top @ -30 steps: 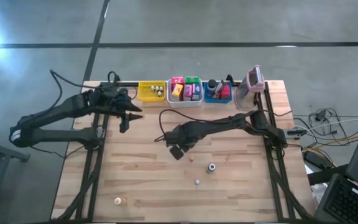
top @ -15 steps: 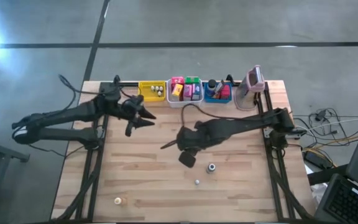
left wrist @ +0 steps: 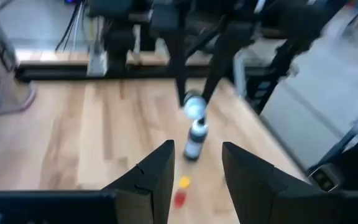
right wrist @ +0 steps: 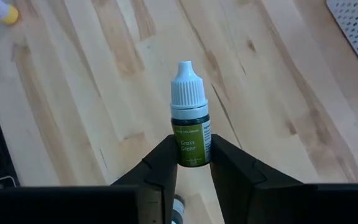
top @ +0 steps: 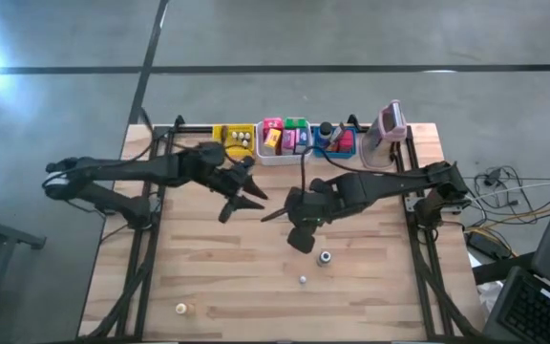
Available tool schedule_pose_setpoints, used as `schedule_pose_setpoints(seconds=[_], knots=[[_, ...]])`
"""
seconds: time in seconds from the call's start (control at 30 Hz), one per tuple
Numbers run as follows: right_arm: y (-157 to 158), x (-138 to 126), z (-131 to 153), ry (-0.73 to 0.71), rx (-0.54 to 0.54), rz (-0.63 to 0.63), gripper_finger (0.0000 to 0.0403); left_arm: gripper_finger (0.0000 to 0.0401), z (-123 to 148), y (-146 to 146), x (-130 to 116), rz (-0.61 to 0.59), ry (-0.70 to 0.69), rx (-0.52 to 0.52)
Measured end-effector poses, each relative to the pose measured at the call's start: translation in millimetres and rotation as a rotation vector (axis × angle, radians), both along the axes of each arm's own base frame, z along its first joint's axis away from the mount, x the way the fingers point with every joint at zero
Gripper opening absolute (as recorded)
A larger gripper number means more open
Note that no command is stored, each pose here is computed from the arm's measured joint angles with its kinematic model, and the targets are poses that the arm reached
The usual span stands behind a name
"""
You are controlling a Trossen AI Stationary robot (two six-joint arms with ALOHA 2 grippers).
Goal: Pick & Place Kitchen Items
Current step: Put the green food coloring bottle into the yellow basket
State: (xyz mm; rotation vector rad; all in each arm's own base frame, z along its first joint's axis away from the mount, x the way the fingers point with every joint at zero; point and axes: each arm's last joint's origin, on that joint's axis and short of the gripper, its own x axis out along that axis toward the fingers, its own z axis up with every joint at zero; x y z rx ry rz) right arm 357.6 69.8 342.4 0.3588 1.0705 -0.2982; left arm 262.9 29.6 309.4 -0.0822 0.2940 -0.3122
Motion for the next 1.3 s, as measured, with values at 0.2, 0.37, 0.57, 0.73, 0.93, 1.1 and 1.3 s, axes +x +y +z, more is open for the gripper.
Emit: schedule_pose_setpoints(seconds=[0.2,0.37,0.57,0.73,0.93,1.1,1.3], knots=[[-0.1,-1.7,-0.8,0.02,0.001,0.003,0.0068,0.014,9.2,2.5,21.7,0.006,0.079,0.028],[-0.3,-1.8,-0.4,0.02,0.001,0.003,0.0075,0.0155,0.1,-1.6,34.1,-0.024,0.125,0.051],[-0.5,-3.0,-1.0,0.033,-0.002,0.002,0.0087,0.0217,1.8,-4.3,35.7,-0.04,0.098,0.064],[-0.8,-2.9,-0.6,0.03,-0.013,0.001,0.0071,0.0238,2.1,-7.8,43.2,-0.053,0.034,0.095],[-2.1,-2.9,-0.1,0.024,-0.033,-0.01,0.0076,0.0234,-6.7,-11.6,52.4,-0.069,0.046,0.097],[-4.4,-2.4,-0.1,0.024,-0.034,-0.017,0.0088,0.0234,-5.4,-11.2,56.8,-0.061,0.008,0.085],[-6.6,-2.2,0.2,0.024,-0.039,-0.017,0.007,0.0234,-9.2,-10.7,61.6,-0.061,0.007,0.086]])
